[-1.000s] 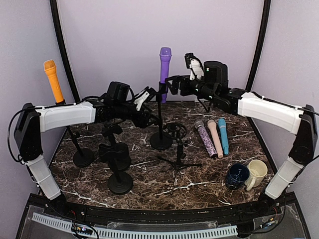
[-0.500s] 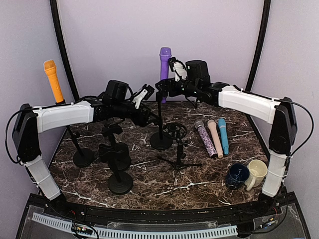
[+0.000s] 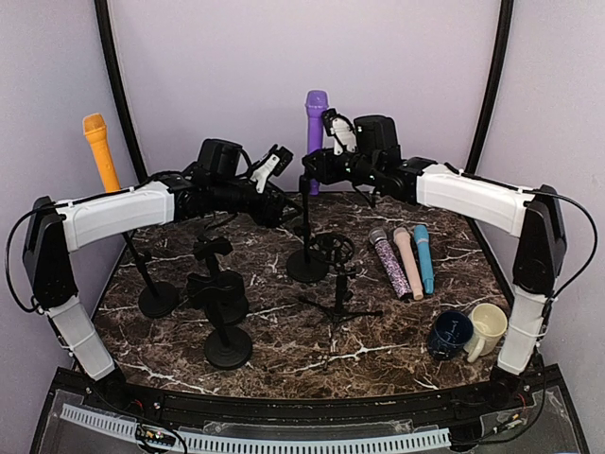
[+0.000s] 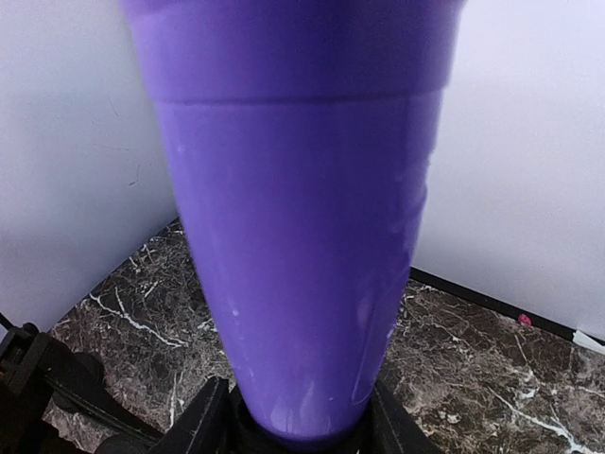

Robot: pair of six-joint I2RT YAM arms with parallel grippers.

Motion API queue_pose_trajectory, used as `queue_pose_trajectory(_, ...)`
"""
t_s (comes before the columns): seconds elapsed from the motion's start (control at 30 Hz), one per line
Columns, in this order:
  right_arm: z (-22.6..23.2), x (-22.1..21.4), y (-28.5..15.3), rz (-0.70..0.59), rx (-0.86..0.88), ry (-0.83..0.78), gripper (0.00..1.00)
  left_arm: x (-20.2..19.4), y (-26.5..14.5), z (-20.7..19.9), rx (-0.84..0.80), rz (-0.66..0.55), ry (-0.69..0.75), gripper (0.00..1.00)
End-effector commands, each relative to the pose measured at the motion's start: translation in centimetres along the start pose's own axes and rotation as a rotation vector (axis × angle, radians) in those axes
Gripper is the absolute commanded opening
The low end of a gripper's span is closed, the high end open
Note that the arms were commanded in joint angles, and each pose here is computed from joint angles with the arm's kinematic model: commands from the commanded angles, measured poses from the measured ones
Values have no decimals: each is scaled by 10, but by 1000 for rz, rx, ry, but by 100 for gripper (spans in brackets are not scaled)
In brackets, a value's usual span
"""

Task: Remove the microphone from the stand
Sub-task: Hold the microphone stand with the microphone at the center of the board.

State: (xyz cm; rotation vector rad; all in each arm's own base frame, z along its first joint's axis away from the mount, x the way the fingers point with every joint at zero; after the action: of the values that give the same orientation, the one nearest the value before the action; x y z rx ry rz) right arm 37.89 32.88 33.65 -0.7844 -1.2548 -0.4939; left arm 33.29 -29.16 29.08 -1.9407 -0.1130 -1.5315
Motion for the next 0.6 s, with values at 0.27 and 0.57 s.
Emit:
queue_pose_trajectory(0.27, -22, 24, -47, -148, -274, 42, 17, 3, 21, 1, 42, -5, 231, 68)
queue_pose_trajectory(0.57, -43, 28, -54, -187, -391, 167, 15, 26, 38, 5, 20, -56, 242, 66)
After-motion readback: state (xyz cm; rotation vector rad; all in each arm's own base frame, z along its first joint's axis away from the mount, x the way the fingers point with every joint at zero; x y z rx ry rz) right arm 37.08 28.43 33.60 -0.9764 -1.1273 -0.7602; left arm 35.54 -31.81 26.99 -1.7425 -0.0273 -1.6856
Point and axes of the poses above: each gripper's point midway between its finger pads, its own y axis out along the fingers, its own z axis along the line the jaws close on, x = y × z, the point moved 9 cm from there along -y, back along the fingers, and after that the axes turned 3 degrees about -y, right-handed, at the moved point
